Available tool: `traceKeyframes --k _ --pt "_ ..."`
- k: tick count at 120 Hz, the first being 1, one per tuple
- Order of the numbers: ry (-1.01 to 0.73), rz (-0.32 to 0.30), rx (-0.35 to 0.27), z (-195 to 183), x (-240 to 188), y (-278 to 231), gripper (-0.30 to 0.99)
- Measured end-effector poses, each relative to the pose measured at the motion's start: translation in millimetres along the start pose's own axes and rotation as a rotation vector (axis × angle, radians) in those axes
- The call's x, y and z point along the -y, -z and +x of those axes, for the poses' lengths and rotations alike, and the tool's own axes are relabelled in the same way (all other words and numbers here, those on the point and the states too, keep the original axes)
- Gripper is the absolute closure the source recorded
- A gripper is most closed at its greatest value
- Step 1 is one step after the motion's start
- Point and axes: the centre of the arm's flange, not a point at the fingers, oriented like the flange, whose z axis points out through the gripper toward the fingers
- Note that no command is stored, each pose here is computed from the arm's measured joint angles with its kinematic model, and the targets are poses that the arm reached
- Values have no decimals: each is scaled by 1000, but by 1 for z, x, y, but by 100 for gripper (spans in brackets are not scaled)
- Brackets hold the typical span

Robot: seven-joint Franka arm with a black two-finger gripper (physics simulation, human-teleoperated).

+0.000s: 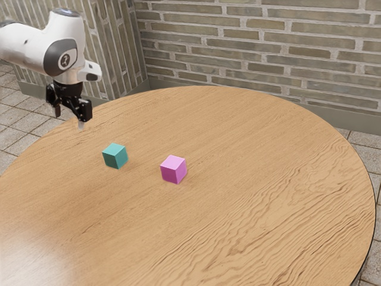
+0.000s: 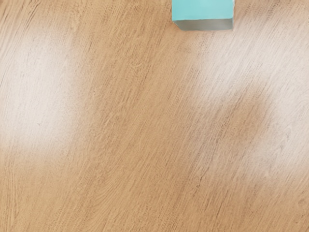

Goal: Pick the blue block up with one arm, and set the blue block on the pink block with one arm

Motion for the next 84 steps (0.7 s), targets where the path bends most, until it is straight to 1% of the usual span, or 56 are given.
traceKeyframes --k 9,29,37,53,63,73,84 --pt "1 5 -28 16 1 -20 0" --pt "43 -16 -52 39 20 -74 0" --pt "48 -37 -63 50 18 -94 0" --pt "63 -87 -119 77 14 -110 0" --pt "51 -138 -143 93 3 -124 0" --pt "47 -173 -148 100 -1 -143 0" --pt "51 -181 -155 106 4 -156 0"
